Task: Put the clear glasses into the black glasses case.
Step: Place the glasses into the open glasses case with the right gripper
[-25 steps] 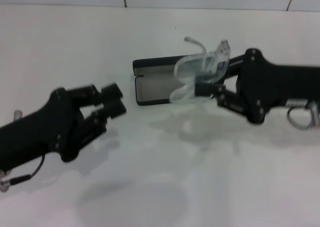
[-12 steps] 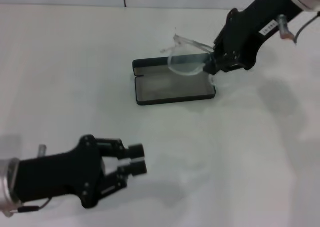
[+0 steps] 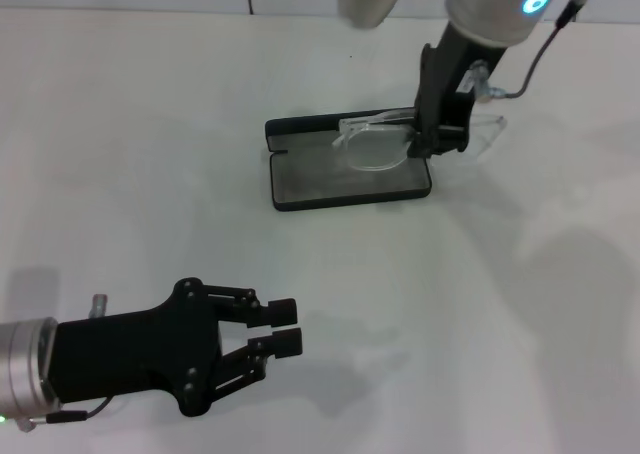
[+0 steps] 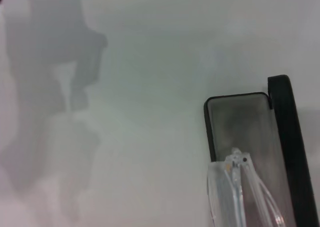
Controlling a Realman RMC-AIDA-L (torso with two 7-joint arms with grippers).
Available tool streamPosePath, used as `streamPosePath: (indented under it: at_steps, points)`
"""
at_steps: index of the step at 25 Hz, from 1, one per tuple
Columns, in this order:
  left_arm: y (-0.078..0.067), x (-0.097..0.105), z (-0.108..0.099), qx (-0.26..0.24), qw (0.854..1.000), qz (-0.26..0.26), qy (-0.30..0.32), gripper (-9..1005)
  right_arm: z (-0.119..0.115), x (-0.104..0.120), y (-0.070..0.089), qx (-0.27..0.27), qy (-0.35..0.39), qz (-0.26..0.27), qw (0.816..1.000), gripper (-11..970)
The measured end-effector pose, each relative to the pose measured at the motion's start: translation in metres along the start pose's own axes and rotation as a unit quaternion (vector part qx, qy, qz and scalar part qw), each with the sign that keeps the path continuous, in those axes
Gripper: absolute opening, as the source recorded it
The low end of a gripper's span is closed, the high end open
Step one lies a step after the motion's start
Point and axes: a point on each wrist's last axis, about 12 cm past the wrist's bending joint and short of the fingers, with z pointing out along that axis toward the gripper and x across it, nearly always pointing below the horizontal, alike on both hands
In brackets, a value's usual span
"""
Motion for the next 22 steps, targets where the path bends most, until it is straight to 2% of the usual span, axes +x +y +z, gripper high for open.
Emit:
streamPosePath:
  at_steps: [7, 17, 22]
  points:
    - [0.004, -0.003, 0.003, 0.000, 1.000, 0.005, 0.001, 260, 0.019, -0.006, -0.001, 0.020, 0.006, -0.017, 1.000, 102]
    - [0.010, -0.008, 0.008, -0.006, 1.000, 0.013, -0.005, 261, 0.041, -0.003, -0.005, 0.023, -0.013, 0.014, 1.000, 102]
    - [0.011, -0.009, 0.010, -0.005, 1.000, 0.014, -0.005, 262, 0.049, -0.004, -0.005, 0.033, -0.015, 0.005, 0.999, 102]
